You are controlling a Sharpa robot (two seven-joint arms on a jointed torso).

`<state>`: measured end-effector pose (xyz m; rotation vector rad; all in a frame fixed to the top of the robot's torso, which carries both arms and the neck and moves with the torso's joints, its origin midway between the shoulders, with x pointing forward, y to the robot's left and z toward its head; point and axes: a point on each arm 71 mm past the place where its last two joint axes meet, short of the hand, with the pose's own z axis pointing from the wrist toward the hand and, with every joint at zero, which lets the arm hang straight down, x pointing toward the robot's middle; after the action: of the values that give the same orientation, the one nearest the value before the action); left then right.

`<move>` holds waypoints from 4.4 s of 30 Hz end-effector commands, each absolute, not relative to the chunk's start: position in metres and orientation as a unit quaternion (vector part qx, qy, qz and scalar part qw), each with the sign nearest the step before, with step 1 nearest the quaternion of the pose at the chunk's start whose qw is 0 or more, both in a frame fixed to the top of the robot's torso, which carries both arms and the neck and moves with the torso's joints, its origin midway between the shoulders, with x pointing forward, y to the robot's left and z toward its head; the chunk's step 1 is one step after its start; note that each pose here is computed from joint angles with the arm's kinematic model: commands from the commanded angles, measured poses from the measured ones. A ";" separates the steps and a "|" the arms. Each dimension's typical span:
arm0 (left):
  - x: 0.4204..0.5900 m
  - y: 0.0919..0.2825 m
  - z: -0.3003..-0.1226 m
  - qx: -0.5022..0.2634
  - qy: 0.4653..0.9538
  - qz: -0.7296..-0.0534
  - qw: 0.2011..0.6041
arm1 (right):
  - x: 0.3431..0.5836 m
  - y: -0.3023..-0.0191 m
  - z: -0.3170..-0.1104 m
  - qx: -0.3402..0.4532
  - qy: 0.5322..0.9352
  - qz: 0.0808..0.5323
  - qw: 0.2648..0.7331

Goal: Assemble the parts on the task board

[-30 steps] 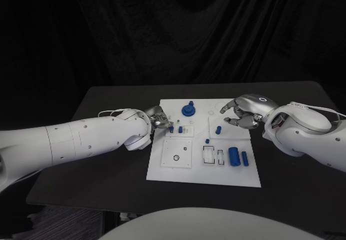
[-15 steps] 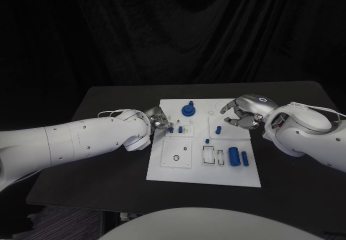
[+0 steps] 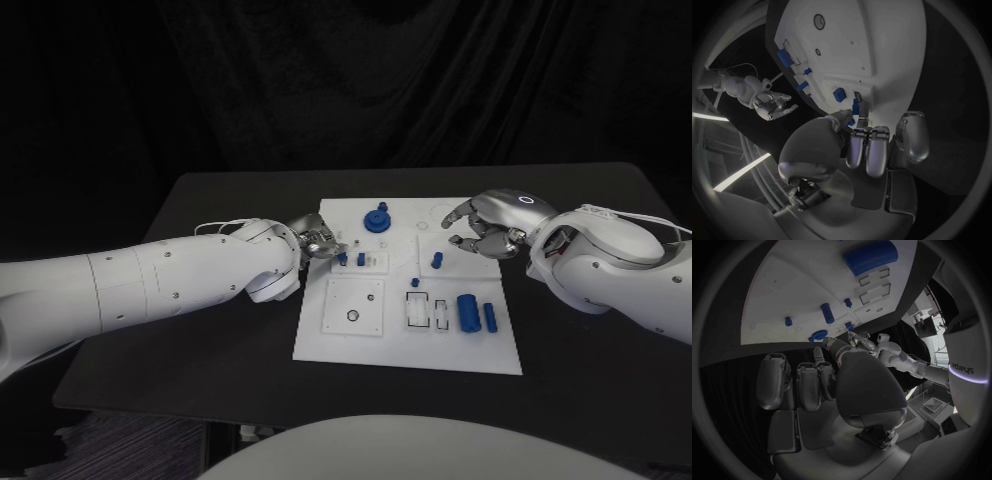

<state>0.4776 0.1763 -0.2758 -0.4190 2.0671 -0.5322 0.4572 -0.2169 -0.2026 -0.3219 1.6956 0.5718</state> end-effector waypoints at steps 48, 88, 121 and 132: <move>0.476 0.180 -0.281 -0.147 0.845 -0.244 0.452 | 0.457 -0.220 -0.206 -0.134 0.746 0.235 0.608; 0.471 0.193 -0.262 -0.070 0.821 -0.211 0.525 | 0.457 -0.225 -0.206 -0.130 0.747 0.230 0.610; 0.531 0.163 -0.234 -0.016 0.957 -0.134 0.256 | 0.457 -0.226 -0.206 -0.123 0.747 0.235 0.609; 0.536 0.156 -0.234 -0.021 0.950 -0.142 0.276 | 0.456 -0.226 -0.206 -0.124 0.750 0.234 0.607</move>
<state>0.5368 0.1577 -0.2342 -0.0479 2.5541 -0.3681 0.4569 -0.2258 -0.2054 -0.2930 1.7272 0.5495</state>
